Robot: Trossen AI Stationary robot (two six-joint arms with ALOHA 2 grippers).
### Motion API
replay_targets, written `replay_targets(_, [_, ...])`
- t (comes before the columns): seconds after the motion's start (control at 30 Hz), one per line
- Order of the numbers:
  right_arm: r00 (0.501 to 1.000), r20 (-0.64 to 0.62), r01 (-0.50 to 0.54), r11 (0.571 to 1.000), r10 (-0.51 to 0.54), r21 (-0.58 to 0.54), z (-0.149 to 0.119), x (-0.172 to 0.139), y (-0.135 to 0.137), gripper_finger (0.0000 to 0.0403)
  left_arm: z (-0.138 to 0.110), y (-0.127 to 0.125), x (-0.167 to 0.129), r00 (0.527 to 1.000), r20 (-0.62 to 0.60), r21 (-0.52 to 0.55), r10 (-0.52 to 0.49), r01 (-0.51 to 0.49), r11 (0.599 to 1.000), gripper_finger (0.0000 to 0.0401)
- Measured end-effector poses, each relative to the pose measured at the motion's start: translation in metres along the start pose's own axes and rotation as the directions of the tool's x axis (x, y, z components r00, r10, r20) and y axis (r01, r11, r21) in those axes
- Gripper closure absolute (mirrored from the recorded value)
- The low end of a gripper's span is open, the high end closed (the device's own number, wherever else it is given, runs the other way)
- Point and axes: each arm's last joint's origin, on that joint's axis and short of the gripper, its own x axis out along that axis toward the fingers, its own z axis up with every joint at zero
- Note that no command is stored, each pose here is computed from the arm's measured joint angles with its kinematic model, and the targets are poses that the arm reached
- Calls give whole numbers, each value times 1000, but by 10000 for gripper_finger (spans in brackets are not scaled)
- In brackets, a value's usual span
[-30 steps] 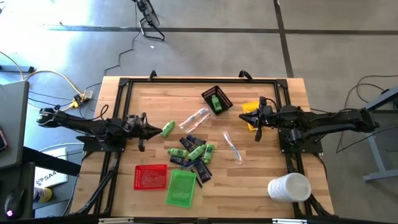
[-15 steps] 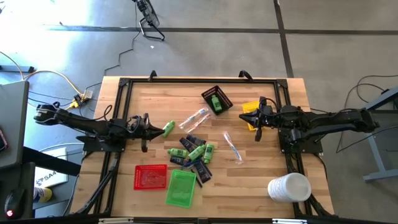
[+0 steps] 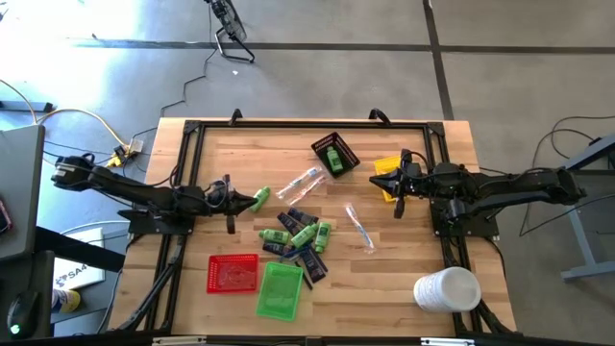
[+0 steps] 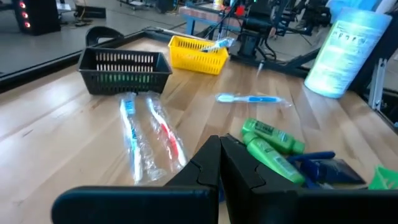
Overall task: Pick & Place Travel size toiletries
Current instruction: Put the shave cream into the red bin
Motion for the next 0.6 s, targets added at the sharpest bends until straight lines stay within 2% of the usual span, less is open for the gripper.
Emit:
replay_targets(0.4, [1000,0,0,1000,0,0,0,0,0,399,15,-12,24,998,-46,104,43,-38,994,398])
replay_targets(0.6, [1000,-1,0,1000,0,0,0,0,0,399,25,-23,43,981,-180,207,75,-37,978,398])
